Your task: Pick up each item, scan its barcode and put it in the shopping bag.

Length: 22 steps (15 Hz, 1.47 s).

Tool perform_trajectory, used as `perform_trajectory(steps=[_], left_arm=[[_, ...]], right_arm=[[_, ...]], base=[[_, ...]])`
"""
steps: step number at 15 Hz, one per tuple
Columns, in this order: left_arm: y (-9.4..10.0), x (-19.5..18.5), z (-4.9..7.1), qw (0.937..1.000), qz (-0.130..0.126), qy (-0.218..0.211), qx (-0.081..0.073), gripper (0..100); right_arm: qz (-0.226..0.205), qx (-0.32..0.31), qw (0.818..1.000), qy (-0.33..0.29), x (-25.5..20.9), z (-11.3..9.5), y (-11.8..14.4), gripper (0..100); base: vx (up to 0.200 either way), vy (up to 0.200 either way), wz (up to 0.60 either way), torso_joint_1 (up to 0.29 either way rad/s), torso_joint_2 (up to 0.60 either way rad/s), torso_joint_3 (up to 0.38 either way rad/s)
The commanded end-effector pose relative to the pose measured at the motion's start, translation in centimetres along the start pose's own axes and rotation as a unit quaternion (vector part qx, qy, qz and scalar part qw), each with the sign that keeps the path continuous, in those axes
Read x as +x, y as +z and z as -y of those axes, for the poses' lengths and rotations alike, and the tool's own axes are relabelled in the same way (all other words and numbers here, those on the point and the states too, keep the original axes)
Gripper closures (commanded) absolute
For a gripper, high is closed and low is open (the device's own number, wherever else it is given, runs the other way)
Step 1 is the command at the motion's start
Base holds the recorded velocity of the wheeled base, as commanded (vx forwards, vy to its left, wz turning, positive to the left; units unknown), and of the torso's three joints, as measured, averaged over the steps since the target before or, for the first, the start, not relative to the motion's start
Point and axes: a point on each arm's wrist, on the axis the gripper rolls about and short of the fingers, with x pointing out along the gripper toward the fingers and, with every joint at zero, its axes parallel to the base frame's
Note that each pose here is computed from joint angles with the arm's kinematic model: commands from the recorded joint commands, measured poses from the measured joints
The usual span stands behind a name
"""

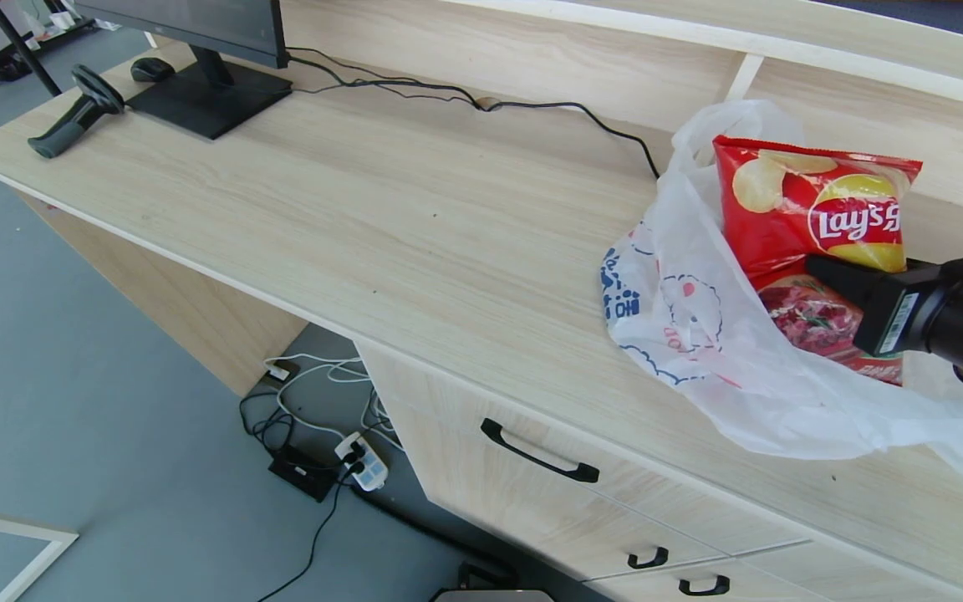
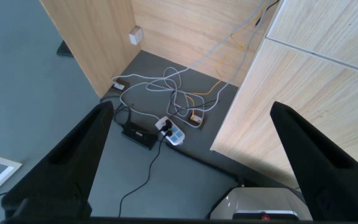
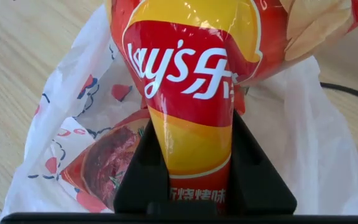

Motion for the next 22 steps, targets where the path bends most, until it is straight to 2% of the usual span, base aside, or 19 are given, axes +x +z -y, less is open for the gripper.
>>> perform_trajectory(steps=[1, 5, 10, 22], left_arm=[[0.0, 0.0, 0.0, 1.0, 0.0, 0.0, 0.0, 0], [0.0, 0.0, 0.0, 1.0, 0.0, -0.001, 0.0, 0], [0.0, 0.0, 0.0, 1.0, 0.0, -0.001, 0.0, 0], [0.0, 0.0, 0.0, 1.0, 0.0, 0.0, 0.002, 0]], right_arm=[[0.0, 0.0, 1.0, 0.001, 0.2, -0.1, 0.1, 100], [0.001, 0.0, 1.0, 0.001, 1.3, -0.2, 0.5, 100], [-0.019, -0.003, 1.0, 0.002, 1.8, -0.3, -0.5, 100], [-0.018, -0.002, 1.0, -0.005, 1.8, 0.0, -0.5, 100]], base=[[0.0, 0.0, 0.0, 0.0, 0.0, 0.0], [0.0, 0.0, 0.0, 0.0, 0.0, 0.0], [0.0, 0.0, 0.0, 0.0, 0.0, 0.0], [0.0, 0.0, 0.0, 0.0, 0.0, 0.0]])
